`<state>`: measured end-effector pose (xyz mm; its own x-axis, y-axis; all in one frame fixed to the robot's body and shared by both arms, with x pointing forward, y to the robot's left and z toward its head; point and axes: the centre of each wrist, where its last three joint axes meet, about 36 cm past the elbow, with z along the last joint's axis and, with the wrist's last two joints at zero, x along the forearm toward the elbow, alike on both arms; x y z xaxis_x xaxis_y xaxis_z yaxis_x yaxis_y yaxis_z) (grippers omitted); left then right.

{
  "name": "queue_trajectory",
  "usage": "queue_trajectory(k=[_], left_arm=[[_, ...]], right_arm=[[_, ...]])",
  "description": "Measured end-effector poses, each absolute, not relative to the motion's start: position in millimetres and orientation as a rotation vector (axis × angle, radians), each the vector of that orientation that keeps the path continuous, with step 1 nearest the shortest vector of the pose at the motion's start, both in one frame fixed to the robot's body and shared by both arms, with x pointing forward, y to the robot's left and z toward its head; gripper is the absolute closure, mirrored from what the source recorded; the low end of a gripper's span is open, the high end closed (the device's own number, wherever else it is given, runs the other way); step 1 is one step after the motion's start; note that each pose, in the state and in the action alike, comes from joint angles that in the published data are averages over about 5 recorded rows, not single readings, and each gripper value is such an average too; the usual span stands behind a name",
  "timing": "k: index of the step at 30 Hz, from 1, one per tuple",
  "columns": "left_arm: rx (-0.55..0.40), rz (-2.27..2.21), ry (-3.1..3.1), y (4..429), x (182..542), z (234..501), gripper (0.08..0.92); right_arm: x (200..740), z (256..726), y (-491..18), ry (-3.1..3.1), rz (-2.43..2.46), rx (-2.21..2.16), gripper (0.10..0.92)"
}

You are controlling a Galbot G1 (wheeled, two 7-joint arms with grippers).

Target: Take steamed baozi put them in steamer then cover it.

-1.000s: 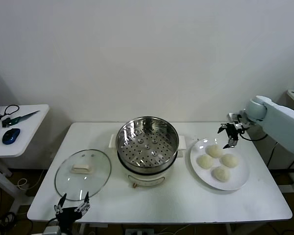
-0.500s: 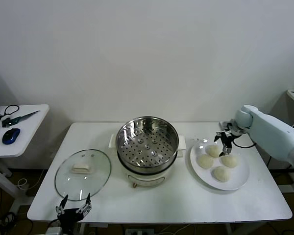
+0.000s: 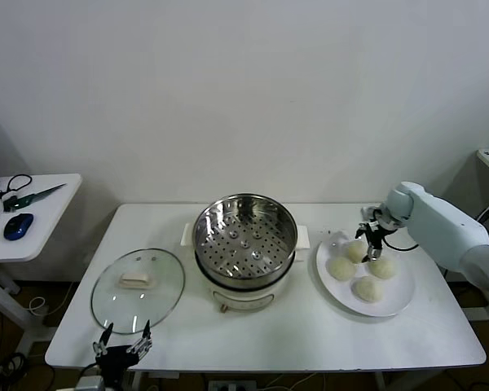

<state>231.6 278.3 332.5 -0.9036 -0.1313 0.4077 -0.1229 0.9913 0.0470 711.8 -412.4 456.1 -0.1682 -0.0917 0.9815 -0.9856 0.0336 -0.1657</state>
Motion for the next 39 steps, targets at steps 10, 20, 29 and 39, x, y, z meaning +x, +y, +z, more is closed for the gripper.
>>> queue_trajectory(k=[10, 20, 29, 39], left_arm=[[0.186, -0.024, -2.717, 277, 232, 334, 0.177], [0.191, -0.027, -2.719, 278, 230, 336, 0.177], [0.181, -0.034, -2.723, 278, 230, 337, 0.177], [0.173, -0.041, -2.732, 278, 230, 340, 0.177]], right_arm=[[715, 459, -411, -1.415, 1.259, 1.183, 0.343], [728, 512, -399, -1.401, 1.356, 1.238, 0.340], [744, 666, -315, -1.290, 1.736, 1.399, 0.341], [693, 745, -174, -0.908, 2.196, 1.734, 0.344]])
